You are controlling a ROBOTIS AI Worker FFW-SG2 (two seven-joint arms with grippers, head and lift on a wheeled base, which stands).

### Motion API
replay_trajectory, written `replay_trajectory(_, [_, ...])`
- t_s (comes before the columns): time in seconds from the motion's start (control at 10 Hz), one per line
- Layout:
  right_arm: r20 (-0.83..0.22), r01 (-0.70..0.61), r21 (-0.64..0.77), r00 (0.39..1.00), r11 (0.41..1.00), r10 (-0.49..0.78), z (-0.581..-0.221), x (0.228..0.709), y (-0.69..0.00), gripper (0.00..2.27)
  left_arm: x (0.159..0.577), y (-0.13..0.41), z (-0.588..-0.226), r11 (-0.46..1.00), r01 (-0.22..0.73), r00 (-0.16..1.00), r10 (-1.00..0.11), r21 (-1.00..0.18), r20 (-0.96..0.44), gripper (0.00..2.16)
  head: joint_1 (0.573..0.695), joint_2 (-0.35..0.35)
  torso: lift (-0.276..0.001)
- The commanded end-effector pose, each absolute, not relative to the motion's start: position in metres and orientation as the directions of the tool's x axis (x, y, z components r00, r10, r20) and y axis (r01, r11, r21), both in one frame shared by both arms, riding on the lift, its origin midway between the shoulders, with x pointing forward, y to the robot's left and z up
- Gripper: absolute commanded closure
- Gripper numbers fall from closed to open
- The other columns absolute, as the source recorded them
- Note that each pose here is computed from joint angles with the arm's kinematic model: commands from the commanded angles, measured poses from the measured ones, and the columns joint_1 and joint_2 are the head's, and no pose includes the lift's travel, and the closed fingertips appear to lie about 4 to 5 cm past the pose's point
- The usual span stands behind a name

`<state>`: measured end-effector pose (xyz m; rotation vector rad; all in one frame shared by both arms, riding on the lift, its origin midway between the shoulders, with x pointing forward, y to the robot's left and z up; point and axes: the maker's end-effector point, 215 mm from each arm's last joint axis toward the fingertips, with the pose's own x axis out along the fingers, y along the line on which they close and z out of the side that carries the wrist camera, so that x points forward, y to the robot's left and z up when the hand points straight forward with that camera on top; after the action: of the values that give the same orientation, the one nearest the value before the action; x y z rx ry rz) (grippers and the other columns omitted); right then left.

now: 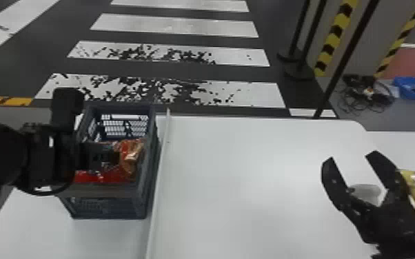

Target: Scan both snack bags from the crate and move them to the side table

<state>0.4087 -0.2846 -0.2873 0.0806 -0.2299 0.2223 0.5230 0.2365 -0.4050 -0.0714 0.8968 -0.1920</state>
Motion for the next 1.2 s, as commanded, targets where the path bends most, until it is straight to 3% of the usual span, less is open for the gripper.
replay_trajectory(0.0, [0.234,-0.226,0.055,0.950,0.972,0.208,-0.288,0.409,-0.285,0.11,0.522,0.237,-0.402,0.980,0.135,0.620,-0.199,-0.146,-0.759,2.15,0.695,-0.058,-0.095])
replay_trajectory(0.2, [0.235,-0.227,0.057,0.950,0.972,0.208,-0.288,0.409,-0.284,0.11,0.519,0.243,-0.405,0.984,0.119,0.627,-0.179,-0.134,-0.759,2.15,0.695,-0.056,-0.095])
replay_trajectory(0.5, [0.234,-0.227,0.055,0.950,0.972,0.208,-0.288,0.408,-0.285,0.11,0.530,0.270,-0.417,0.997,0.017,0.693,-0.063,-0.070,-0.718,2.15,0.695,-0.032,-0.095])
replay_trajectory(0.7, [0.234,-0.229,0.056,0.949,0.972,0.211,-0.289,0.407,-0.283,0.11,0.543,0.268,-0.387,0.998,-0.025,0.770,-0.018,-0.059,-0.638,2.15,0.695,-0.014,-0.095])
replay_trajectory(0.9, [0.231,-0.225,0.056,0.951,0.973,0.207,-0.290,0.406,-0.285,0.11,0.550,0.247,-0.344,0.998,-0.004,0.846,-0.027,-0.058,-0.532,2.15,0.695,-0.018,-0.095])
replay_trajectory(1.1, [0.237,-0.223,0.054,0.950,0.973,0.205,-0.288,0.405,-0.286,0.11,0.548,0.220,-0.333,0.998,0.040,0.858,-0.061,-0.053,-0.510,2.15,0.695,-0.045,-0.095])
